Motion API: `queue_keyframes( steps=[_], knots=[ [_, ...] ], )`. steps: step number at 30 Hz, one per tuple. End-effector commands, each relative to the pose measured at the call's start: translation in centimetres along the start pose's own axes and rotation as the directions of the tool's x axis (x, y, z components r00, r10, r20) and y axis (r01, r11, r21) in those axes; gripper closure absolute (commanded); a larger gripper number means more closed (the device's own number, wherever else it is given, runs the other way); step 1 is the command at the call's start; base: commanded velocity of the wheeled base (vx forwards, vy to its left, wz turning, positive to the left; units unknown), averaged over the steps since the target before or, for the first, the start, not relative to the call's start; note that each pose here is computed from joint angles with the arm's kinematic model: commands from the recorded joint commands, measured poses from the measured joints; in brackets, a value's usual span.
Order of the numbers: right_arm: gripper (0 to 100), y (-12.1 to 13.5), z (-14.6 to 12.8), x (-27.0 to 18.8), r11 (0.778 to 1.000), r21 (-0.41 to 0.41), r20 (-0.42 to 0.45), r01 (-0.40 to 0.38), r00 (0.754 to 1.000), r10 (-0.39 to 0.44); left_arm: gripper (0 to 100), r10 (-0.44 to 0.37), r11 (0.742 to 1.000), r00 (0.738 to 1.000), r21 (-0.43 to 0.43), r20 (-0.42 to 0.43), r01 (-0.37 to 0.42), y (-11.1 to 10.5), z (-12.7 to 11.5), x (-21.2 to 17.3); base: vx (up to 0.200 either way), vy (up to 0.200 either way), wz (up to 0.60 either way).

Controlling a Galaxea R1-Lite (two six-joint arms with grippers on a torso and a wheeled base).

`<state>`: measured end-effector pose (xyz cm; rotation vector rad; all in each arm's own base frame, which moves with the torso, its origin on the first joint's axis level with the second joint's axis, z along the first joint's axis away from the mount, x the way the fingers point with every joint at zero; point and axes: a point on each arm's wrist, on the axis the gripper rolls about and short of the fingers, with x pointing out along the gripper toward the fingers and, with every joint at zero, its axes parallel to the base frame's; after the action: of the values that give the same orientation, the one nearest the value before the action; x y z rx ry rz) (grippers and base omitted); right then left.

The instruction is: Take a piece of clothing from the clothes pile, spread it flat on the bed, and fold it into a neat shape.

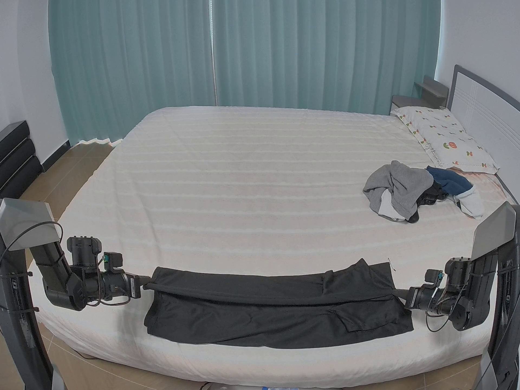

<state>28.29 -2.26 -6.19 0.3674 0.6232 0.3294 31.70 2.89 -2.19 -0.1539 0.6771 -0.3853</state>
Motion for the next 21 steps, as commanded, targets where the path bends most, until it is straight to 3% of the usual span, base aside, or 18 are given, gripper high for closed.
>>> queue_keyframes(
  steps=[1, 7, 16, 17, 21],
  knots=[
    [100, -0.4, -0.7, 0.0, 1.000, 0.007, -0.017, 0.011, 1.000, -0.011, 100, -0.002, 1.000, 0.999, 0.004, -0.038, 0.002, 0.1, -1.1, 0.2, 0.000, 0.000, 0.00],
    [100, -0.4, -1.4, -0.4, 1.000, -0.005, -0.046, 0.020, 0.999, -0.020, 100, -0.008, 0.999, 0.994, 0.038, -0.107, 0.012, 0.3, -2.4, 0.5, 0.000, 0.000, 0.00],
    [100, -0.6, -1.8, -0.1, 0.998, -0.014, -0.052, 0.064, 0.997, -0.065, 100, -0.010, 0.999, 0.993, 0.040, -0.121, 0.015, 0.3, -2.6, 0.6, 0.000, 0.000, 0.00],
    [0, -0.6, -1.9, 0.0, 0.998, -0.014, -0.059, 0.063, 0.996, -0.063, 0, -0.011, 0.999, 0.992, 0.039, -0.124, 0.016, 0.3, -2.7, 0.6, 0.000, 0.000, 0.00],
    [0, -0.4, -1.8, 0.0, 0.998, -0.017, -0.054, 0.056, 0.997, -0.057, 0, -0.010, 0.999, 0.992, 0.040, -0.125, 0.015, 0.2, -2.7, 0.6, 0.000, 0.000, 0.00]
  ],
)
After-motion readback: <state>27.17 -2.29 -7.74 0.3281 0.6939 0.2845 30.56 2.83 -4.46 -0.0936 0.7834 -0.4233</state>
